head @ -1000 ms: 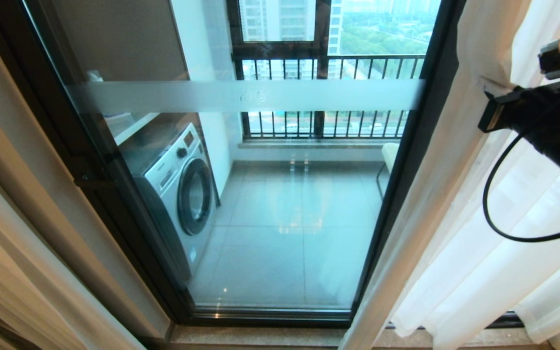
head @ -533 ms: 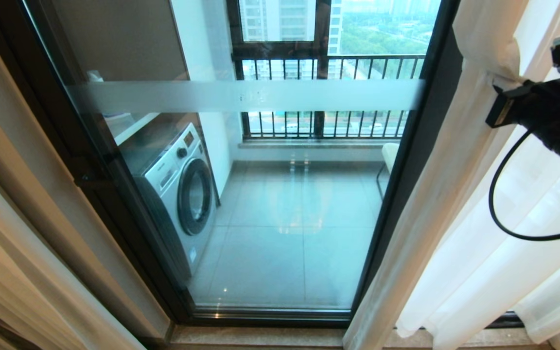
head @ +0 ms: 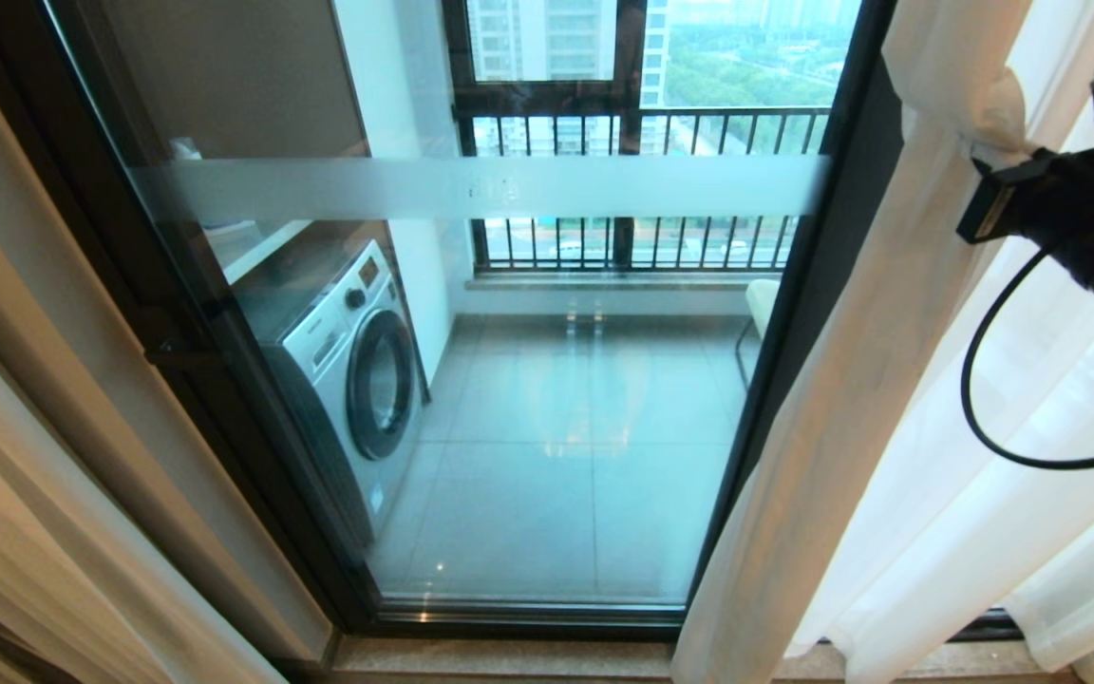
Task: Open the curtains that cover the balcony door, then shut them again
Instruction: Pull the inner curtains open on both sides
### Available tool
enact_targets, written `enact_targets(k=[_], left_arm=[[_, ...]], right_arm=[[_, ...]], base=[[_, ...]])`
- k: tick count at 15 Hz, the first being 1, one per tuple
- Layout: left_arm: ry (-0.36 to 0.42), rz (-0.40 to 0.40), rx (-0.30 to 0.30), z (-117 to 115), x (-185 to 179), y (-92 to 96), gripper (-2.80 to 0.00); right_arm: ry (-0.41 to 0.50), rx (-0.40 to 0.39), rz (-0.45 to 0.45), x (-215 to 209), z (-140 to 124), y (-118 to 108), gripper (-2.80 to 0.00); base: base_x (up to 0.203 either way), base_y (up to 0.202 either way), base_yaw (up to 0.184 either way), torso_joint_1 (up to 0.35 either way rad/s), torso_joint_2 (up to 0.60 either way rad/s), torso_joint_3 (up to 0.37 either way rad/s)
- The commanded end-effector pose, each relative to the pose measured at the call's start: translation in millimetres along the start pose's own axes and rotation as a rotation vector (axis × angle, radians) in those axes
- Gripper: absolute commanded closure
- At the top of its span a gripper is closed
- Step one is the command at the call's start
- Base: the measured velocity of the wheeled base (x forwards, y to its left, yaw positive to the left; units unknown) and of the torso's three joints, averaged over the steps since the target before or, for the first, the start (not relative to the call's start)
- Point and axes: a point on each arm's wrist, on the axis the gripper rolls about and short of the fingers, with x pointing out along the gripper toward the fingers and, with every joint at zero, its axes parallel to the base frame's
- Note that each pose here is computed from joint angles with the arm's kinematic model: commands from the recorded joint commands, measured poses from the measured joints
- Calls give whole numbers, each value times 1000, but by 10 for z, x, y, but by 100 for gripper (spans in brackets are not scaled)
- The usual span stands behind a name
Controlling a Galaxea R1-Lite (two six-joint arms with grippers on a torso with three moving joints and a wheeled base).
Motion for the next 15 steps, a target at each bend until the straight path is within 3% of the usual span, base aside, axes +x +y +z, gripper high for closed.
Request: enact_targets(k=[1, 4, 10, 15], left_arm=[[-1, 0, -1, 0, 0, 0, 0], [-1, 0, -32, 0, 0, 0, 0], [-3, 0, -34, 1, 0, 0, 0], [-3, 0, -34, 3, 0, 0, 0]], right_arm=[[-9, -2, -1, -5, 16, -2, 0], [-6, -2, -1, -1, 6, 0, 0], [-3, -5, 2, 2, -8, 4, 0], [-34, -3, -6, 3, 12, 0, 0]], base=[[0, 0, 0, 0, 0, 0], [0, 0, 0, 0, 0, 0], [0, 0, 0, 0, 0, 0], [0, -151, -1, 3, 4, 2]])
